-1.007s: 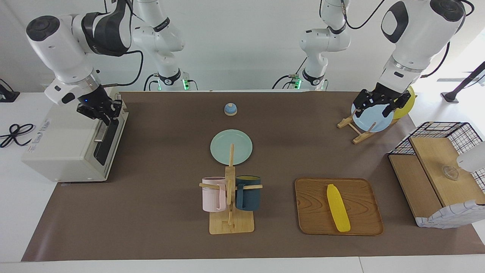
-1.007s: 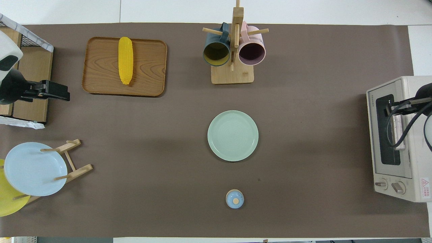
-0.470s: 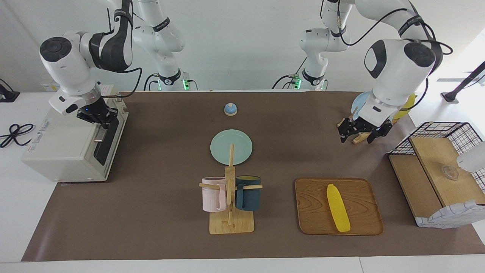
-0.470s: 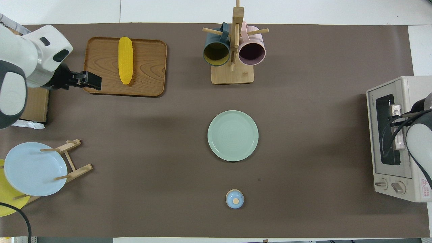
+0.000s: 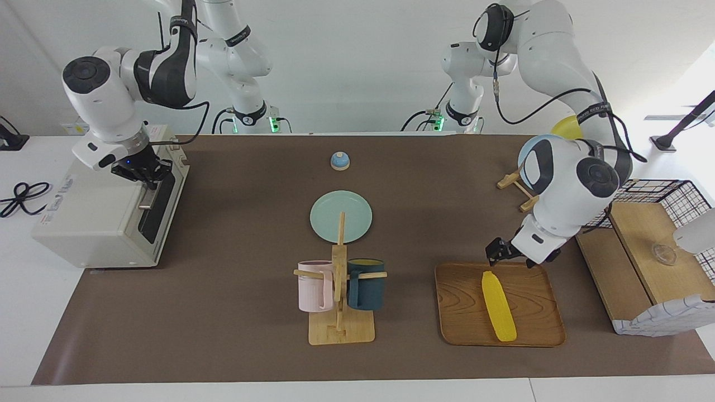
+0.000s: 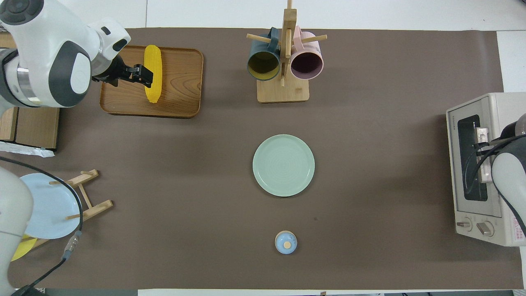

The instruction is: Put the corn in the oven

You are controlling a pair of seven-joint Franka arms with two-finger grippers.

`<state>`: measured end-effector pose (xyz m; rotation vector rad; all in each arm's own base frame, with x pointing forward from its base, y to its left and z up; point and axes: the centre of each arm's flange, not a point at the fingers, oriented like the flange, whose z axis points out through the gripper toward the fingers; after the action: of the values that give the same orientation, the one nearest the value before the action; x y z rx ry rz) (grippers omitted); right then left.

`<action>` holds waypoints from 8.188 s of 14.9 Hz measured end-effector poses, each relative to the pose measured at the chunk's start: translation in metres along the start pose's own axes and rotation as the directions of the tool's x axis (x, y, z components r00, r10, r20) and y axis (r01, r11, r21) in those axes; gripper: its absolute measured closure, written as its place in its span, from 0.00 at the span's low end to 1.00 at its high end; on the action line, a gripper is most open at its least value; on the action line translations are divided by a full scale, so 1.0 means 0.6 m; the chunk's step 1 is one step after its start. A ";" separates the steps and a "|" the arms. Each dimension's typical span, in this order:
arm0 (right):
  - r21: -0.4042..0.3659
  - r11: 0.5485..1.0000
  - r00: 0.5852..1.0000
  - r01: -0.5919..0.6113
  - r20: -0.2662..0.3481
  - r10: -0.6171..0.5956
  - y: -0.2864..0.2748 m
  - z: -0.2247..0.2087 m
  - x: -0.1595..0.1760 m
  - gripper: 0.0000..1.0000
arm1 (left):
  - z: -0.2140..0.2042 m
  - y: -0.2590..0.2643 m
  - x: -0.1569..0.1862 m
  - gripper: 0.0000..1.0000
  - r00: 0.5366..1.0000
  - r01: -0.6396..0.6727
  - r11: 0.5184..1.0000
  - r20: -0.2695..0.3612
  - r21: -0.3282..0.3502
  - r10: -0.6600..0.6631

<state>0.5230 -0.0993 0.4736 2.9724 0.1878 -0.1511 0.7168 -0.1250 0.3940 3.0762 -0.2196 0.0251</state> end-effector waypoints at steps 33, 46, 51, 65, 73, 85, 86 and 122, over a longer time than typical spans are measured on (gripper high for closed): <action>0.011 0.999 0.999 0.038 0.021 -0.039 -0.003 -0.006 0.010 0.99 | -0.042 0.025 0.043 0.43 0.997 -0.005 0.999 -0.072 -0.049 0.001; 0.008 0.999 0.999 0.034 0.008 -0.034 0.008 0.006 -0.006 0.99 | -0.025 0.460 -0.270 0.43 1.000 0.011 0.998 -0.021 -0.066 -0.012; 0.023 0.999 0.999 0.042 -0.011 -0.042 -0.010 0.007 -0.007 0.99 | 0.011 0.542 -0.322 0.43 0.999 -0.001 0.994 -0.052 -0.113 -0.005; 0.107 0.993 0.998 0.049 -0.037 -0.045 -0.161 0.091 0.026 0.99 | 0.130 0.608 -0.337 0.43 0.996 -0.011 0.990 -0.088 -0.144 -0.001; 0.107 0.993 0.996 0.040 -0.081 -0.031 -0.223 0.191 0.039 0.99 | 0.145 0.607 -0.334 0.28 0.996 -0.009 0.990 -0.086 -0.141 -0.004; 0.156 0.988 0.997 0.011 -0.080 0.001 -0.246 0.199 0.043 0.99 | -0.107 0.366 -0.243 0.00 0.996 0.082 0.993 -0.030 -0.083 -0.085; 0.168 0.986 0.997 0.012 -0.080 0.001 -0.257 0.198 0.043 0.99 | -0.129 0.340 -0.240 0.00 0.996 0.084 0.993 -0.026 -0.079 -0.086; 0.064 0.998 0.987 -0.022 -0.156 0.031 -0.899 0.128 0.064 0.96 | -0.386 -0.097 -0.292 0.00 1.000 -0.005 0.999 0.017 0.037 0.005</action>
<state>0.4824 0.4208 0.3122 3.0471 0.1650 0.0821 0.5490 -0.0294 0.6181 3.1136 -0.2304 0.0032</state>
